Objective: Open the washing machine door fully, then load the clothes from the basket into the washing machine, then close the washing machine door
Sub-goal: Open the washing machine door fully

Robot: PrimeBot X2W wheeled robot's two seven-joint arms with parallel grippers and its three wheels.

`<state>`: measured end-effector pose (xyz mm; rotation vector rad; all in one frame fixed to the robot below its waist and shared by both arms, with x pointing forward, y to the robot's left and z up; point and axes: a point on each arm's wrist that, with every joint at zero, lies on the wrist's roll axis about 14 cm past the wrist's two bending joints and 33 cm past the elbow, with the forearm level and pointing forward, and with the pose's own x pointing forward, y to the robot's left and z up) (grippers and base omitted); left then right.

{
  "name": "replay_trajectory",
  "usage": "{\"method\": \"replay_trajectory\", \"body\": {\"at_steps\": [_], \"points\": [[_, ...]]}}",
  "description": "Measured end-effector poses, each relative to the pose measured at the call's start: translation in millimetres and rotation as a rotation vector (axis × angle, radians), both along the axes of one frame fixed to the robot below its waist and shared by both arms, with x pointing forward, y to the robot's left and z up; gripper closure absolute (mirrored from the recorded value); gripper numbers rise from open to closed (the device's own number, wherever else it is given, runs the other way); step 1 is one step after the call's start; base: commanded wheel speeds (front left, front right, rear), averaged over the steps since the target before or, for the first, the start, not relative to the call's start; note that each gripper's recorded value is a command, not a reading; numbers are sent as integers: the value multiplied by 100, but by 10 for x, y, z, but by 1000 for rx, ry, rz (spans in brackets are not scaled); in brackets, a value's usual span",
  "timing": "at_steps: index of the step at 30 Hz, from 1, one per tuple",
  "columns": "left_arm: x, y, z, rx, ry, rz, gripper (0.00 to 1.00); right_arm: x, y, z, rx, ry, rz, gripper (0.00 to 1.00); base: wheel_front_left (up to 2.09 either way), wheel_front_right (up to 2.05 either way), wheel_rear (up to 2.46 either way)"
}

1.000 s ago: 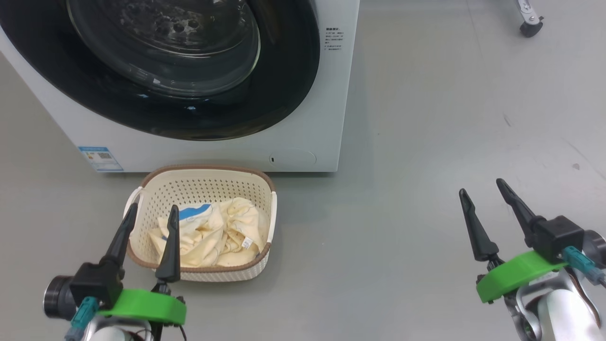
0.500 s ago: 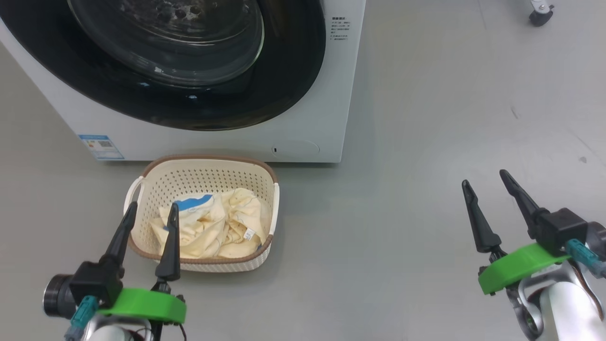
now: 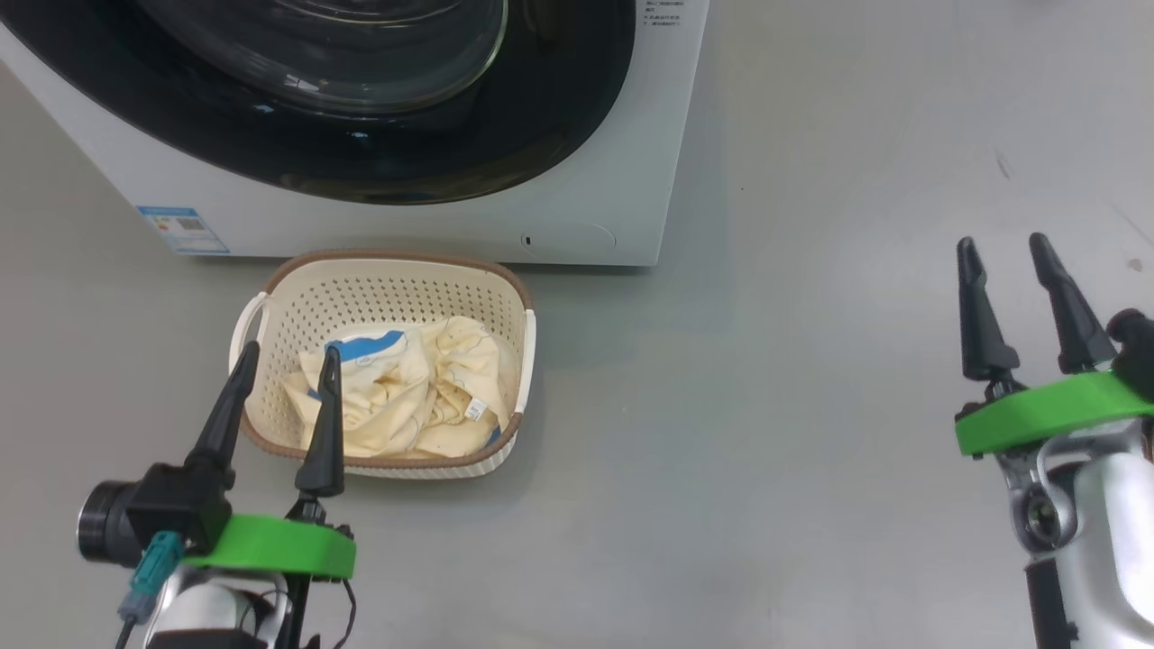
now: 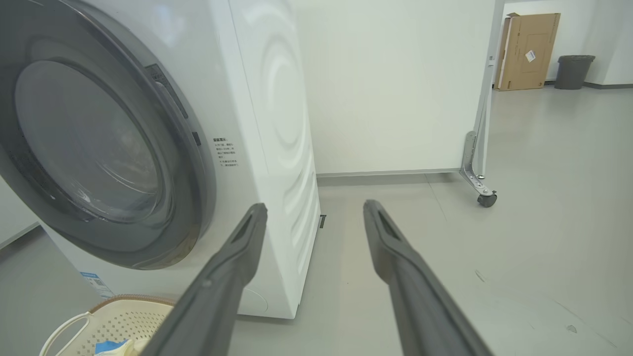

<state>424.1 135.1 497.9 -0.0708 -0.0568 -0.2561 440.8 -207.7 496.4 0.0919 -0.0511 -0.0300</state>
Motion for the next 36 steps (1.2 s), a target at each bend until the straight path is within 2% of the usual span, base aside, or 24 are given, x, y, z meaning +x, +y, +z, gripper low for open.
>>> {"method": "replay_trajectory", "body": {"at_steps": [1,3,4,5,13,17,20,25,31,36], "points": [[13,0,-4,0,0,0,0,47,-17,5,35,-6,-9,11,0,0,0],[40,-8,-4,0,-1,-3,0,149,-37,39,93,-25,-22,54,0,0,0],[54,-13,-7,0,-1,-4,0,208,-52,66,121,-38,-30,70,0,0,0],[69,-18,-5,0,-2,-6,0,269,-65,91,157,-51,-38,98,0,0,0],[176,-26,8,4,-11,-10,0,719,65,118,472,-79,-43,100,0,0,0],[186,-7,-58,7,8,-5,0,927,121,90,736,-83,-66,100,0,0,0],[194,19,-83,11,15,1,0,1093,195,76,983,-69,-75,100,0,0,0],[231,57,-93,9,17,10,0,1358,446,46,1308,26,-16,100,0,0,0],[263,100,-139,11,27,22,0,1596,844,66,1486,155,111,100,0,0,0],[271,116,-180,3,39,30,0,1742,1187,175,1525,241,235,100,0,0,0]]}}
